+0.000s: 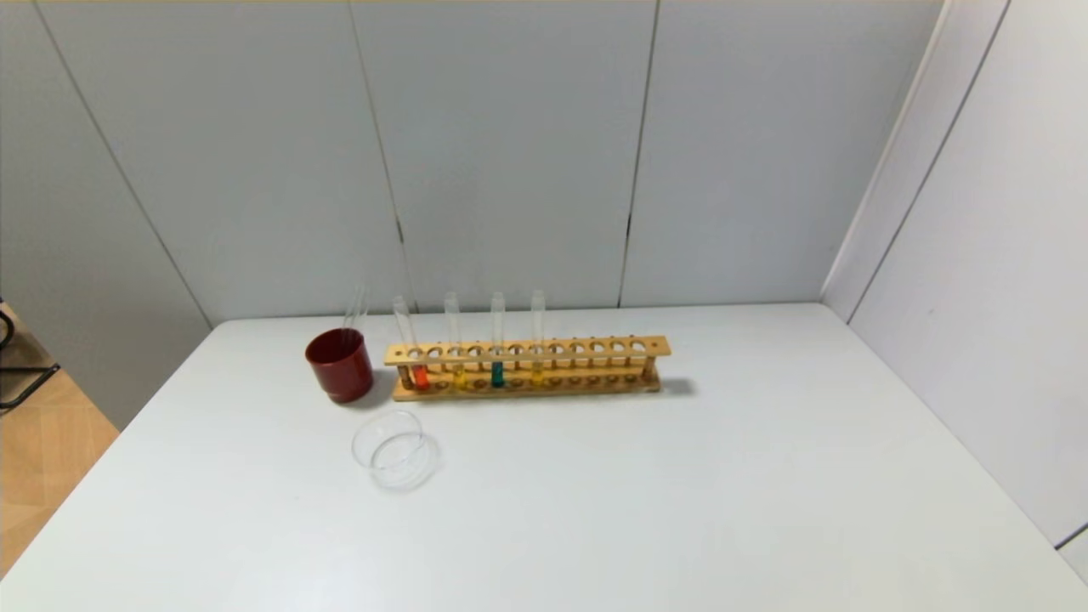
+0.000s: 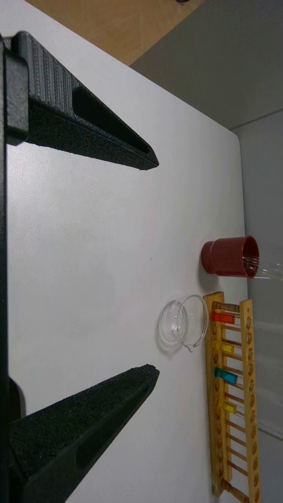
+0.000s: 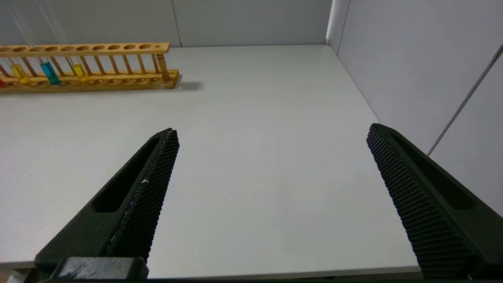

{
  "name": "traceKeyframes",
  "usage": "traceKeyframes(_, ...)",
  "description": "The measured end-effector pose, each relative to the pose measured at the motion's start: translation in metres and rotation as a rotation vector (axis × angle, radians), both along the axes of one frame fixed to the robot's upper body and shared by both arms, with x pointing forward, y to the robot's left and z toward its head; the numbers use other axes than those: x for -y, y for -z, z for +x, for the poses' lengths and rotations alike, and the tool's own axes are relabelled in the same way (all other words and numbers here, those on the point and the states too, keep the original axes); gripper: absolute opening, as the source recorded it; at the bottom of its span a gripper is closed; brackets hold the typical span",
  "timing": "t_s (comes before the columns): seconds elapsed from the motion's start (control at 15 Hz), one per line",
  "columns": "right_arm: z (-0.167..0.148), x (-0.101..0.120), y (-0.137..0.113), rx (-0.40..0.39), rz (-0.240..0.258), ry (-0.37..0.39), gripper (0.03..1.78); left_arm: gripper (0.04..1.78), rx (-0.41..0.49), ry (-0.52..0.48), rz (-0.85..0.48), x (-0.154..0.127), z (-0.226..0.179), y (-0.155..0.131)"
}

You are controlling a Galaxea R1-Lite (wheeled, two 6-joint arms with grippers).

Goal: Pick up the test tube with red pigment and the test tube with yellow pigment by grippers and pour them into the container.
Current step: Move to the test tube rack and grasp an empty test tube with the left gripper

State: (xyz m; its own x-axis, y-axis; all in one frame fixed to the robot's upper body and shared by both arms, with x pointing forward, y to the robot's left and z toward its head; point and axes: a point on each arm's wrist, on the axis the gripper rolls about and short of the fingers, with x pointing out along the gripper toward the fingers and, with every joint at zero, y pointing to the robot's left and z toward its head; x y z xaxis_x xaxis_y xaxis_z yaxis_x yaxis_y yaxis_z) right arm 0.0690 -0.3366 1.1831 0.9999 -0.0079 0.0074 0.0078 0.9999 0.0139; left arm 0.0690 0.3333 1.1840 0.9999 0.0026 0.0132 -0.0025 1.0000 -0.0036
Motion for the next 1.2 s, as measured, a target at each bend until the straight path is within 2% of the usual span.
traceKeyframes(1.2, 0.0000, 0.0000, 0.0000, 0.000, 0.000, 0.000, 1.75, 1.75, 0.007, 0.003, 0.008, 0.0001, -0.0011, -0.0031)
